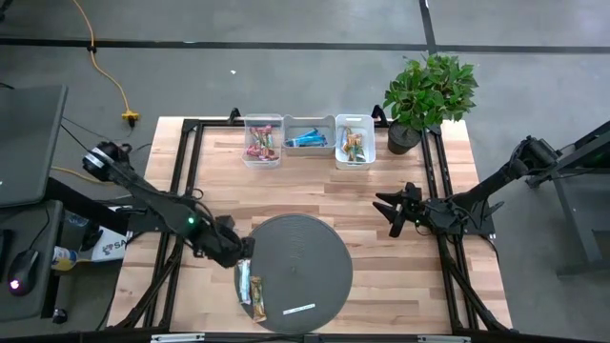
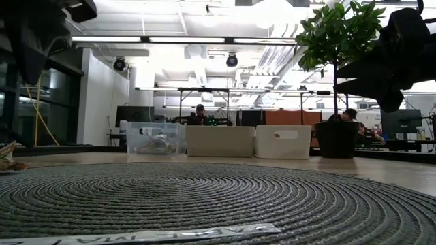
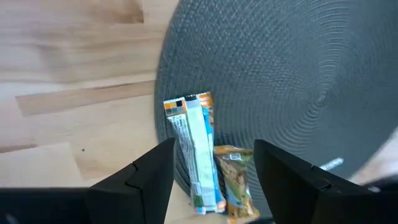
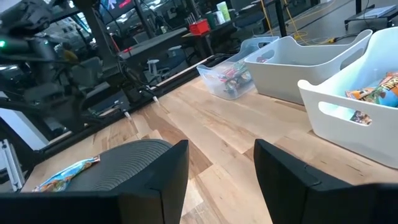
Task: Pick and place Granola Bars by type
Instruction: Put the orange granola bar into the white bin
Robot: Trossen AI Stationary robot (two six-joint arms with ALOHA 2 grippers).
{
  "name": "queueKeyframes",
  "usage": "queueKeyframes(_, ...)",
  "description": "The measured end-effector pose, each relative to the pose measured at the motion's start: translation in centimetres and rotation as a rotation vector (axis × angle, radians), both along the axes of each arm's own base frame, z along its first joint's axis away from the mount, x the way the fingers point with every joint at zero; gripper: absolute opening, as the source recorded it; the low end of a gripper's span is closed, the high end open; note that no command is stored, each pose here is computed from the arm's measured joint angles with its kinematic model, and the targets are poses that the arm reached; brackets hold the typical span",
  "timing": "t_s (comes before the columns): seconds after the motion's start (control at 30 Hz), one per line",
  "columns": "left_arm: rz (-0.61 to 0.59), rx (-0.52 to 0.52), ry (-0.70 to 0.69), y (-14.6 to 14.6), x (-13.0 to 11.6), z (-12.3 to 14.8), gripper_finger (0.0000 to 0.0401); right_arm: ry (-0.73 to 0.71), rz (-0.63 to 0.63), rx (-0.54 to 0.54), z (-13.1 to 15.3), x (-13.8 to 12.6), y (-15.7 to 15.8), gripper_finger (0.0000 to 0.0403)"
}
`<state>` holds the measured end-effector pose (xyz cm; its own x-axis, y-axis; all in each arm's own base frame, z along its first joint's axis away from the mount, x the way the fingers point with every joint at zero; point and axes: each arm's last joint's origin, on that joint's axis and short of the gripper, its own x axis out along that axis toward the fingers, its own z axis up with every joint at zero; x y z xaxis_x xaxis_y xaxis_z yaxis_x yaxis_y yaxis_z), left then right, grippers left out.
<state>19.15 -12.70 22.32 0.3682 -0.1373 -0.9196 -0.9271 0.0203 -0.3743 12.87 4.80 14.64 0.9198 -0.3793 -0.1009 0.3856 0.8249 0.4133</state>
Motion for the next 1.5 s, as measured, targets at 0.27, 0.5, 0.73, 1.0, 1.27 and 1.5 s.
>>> queueKeyframes(0.27,0.0,0.028,0.083,-2.2,3.2,-1.4,0.0211,0.002,-0.001,-0.002,0.0,0.0,0.0,0.0165)
queueKeyframes(0.5,-0.036,-0.017,0.173,-3.6,4.8,-2.4,0.0211,0.0,-0.001,-0.001,0.0,0.0,0.0,0.0165)
queueKeyframes(0.73,-0.045,-0.019,0.252,-3.9,4.9,-3.4,0.0211,0.0,0.0,-0.001,0.0,0.0,0.0,0.0165)
queueKeyframes(1.0,-0.046,-0.022,0.283,-4.2,5.3,-4.5,0.0211,-0.001,0.003,0.0,0.0,0.0,0.0,0.0165)
queueKeyframes(1.27,-0.029,-0.007,0.261,-4.2,5.5,-4.5,0.0211,0.004,0.003,-0.003,0.0,0.0,0.0,0.0165)
queueKeyframes(1.5,-0.011,0.023,0.266,-4.0,5.3,-4.6,0.0211,0.005,0.003,-0.003,0.0,0.0,0.0,0.0165)
